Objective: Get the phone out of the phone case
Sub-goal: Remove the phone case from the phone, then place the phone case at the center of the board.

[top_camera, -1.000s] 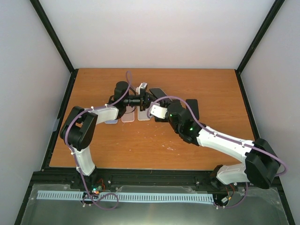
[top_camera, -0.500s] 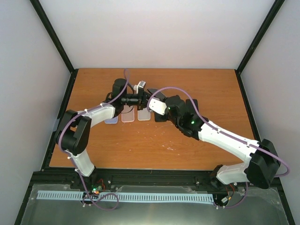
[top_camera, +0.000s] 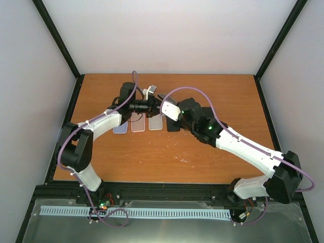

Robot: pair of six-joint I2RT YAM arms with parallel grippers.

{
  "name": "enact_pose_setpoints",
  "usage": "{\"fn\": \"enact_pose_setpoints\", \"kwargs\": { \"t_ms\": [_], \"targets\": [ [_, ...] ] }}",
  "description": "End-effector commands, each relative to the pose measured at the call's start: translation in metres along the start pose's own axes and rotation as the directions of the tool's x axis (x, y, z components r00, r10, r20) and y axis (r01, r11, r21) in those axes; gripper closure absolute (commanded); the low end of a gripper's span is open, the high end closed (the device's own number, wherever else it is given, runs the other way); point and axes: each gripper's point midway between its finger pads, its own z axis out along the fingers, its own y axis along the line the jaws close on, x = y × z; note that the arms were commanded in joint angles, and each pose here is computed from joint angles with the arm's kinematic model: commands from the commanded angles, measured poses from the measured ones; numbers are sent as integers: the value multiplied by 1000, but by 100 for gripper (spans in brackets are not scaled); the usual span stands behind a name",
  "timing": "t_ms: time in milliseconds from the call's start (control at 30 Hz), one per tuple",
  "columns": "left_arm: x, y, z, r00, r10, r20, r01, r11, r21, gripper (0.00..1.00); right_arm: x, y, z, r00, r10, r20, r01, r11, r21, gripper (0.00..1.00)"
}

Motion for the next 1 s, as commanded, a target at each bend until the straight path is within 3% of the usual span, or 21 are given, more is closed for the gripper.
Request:
{"fn": "enact_pose_setpoints", "kwargs": {
  "t_ms": [0, 267, 433, 700, 867, 967],
  "targets": [
    [-50, 50, -39, 970, 124, 207, -82, 976, -201, 99, -11, -84, -40, 985, 167, 39, -171, 963, 209, 97],
    [-58, 66, -48, 963, 113, 245, -50, 967, -252, 100, -21, -109, -52, 953, 288, 91, -300, 933, 197, 97],
    [-67, 60, -62, 946, 226, 231, -153, 943, -297, 99, -17, -113, -53, 953, 291, 87, -303, 930, 209, 97],
    [-71, 64, -120, 888, 436, 149, -348, 847, -401, 99, -3, -106, -50, 962, 269, 55, -274, 936, 220, 97],
    [-67, 52, -168, 803, 590, 88, -501, 747, -437, 99, 4, -99, -47, 966, 258, 34, -259, 942, 215, 97],
    [-61, 58, -197, 785, 619, 39, -534, 706, -465, 99, 7, -96, -45, 967, 252, 24, -251, 944, 216, 97]
  ]
}}
